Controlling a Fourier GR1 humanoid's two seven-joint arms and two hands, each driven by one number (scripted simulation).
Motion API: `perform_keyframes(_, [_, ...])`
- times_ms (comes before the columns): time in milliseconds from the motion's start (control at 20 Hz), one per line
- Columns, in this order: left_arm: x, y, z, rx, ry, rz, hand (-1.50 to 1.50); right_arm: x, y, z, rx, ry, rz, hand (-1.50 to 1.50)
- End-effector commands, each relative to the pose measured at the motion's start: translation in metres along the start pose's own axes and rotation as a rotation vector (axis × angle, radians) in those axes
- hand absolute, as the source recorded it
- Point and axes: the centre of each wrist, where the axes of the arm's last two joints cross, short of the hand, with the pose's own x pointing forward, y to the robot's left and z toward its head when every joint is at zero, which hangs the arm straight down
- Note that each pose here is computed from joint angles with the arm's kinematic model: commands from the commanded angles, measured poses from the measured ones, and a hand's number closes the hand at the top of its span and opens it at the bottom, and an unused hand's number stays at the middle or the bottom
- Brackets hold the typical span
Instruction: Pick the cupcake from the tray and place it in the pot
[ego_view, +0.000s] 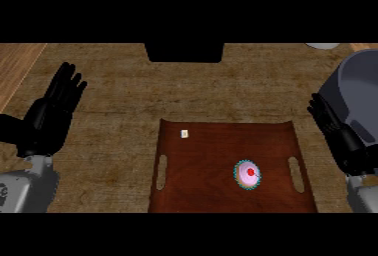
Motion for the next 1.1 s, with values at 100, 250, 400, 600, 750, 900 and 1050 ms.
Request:
perform_keyframes(100, [-0.018,0.003,0.024,0.046,-0.055,-0.052,0.00,0.063,-0.018,-0.013,0.076,-0.515,-0.020,1.50])
perform_keyframes(250, [-0.032,0.003,0.024,0.087,-0.066,-0.092,0.00,0.129,-0.029,-0.024,0.124,-0.967,-0.059,1.50])
perform_keyframes(400, [-0.059,-0.013,0.047,0.097,-0.058,-0.071,0.00,0.047,-0.065,0.027,-0.357,-0.574,0.227,-1.50])
perform_keyframes(600, [-0.078,-0.032,0.055,0.071,-0.081,-0.076,0.00,0.031,-0.017,0.062,-0.165,-0.852,0.082,-1.50])
perform_keyframes(750, [-0.075,-0.032,0.066,0.070,-0.055,-0.066,0.00,0.020,-0.003,0.090,-0.171,-0.952,0.094,-1.50])
perform_keyframes(900, [-0.072,-0.041,0.049,0.065,-0.085,-0.071,0.00,0.040,-0.006,0.126,-0.072,-0.909,0.177,-1.50])
perform_keyframes(1050, [-0.073,-0.036,0.055,0.062,-0.083,-0.068,0.00,0.050,-0.011,0.143,-0.017,-0.747,0.343,-1.50])
